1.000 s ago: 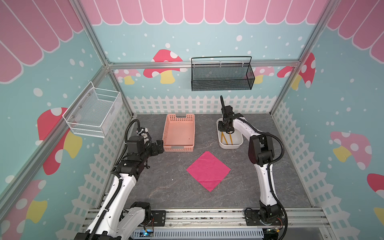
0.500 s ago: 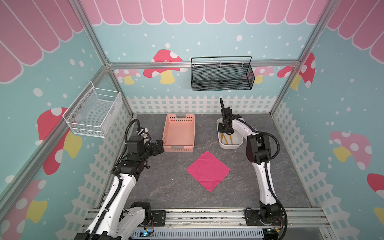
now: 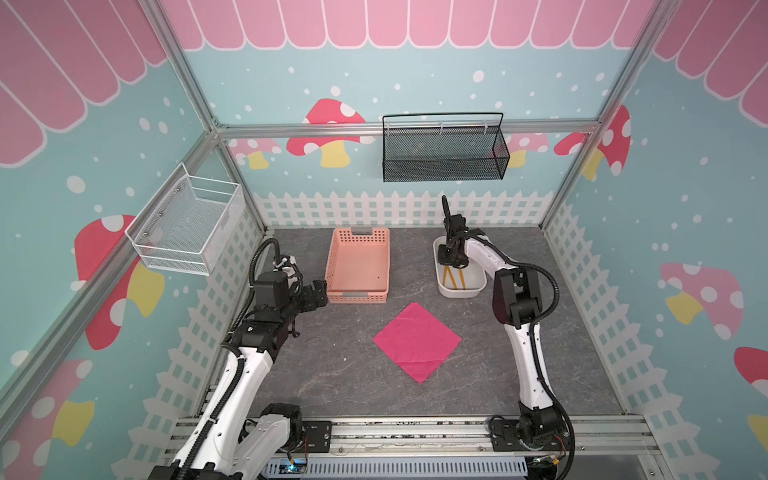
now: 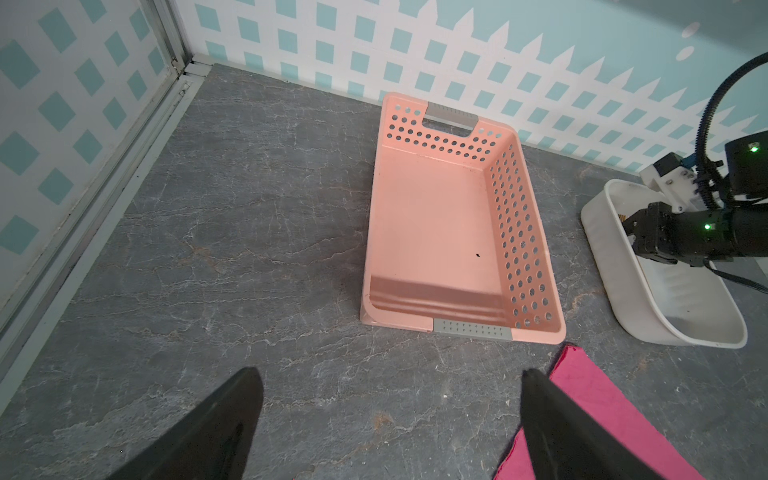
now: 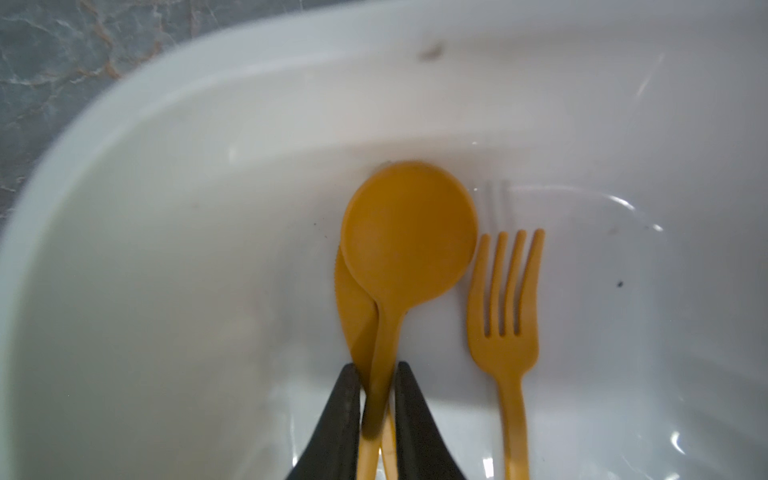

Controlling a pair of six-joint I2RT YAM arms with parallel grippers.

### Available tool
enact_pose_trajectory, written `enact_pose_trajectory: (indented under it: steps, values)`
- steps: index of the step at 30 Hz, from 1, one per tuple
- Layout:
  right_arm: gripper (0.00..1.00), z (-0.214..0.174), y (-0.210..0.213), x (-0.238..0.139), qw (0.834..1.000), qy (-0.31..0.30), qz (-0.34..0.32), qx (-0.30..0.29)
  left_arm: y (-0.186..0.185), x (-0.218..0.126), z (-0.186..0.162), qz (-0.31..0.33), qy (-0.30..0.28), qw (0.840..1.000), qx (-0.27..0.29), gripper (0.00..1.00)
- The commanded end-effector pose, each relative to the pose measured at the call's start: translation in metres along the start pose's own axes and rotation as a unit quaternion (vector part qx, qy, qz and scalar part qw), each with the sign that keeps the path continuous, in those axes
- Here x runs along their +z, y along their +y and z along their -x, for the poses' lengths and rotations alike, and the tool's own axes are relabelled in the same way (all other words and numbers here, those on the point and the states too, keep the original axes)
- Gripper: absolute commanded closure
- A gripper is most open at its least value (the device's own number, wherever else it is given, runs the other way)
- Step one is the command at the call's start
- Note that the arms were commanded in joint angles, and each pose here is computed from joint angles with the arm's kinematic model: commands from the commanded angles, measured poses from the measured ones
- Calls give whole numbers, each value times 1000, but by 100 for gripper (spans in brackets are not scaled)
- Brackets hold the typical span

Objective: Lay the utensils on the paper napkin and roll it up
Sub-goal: 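Lower the right gripper into the tub and grasp the yellow spoon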

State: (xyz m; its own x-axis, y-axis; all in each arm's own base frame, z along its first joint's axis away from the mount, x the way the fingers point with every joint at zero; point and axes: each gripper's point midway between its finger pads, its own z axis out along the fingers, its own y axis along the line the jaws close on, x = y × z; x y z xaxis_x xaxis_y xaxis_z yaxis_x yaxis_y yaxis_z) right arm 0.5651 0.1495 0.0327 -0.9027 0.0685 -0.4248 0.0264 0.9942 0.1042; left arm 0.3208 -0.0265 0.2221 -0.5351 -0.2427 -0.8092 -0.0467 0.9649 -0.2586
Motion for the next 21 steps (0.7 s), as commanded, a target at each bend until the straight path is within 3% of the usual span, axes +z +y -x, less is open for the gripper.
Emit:
enact_pose_trajectory:
  steps: [1, 11, 21]
  values:
    - [81, -6, -4, 10, 1000, 14, -4, 2, 3, -3, 1, 5, -8, 1000, -7, 2]
    - [87, -1, -4, 4, 1000, 8, 0, 4, 4, -5, 2, 8, -11, 1000, -7, 2]
    - [91, 16, 1, -26, 1000, -18, 10, 4, 4, -5, 2, 7, -12, 1000, -7, 2]
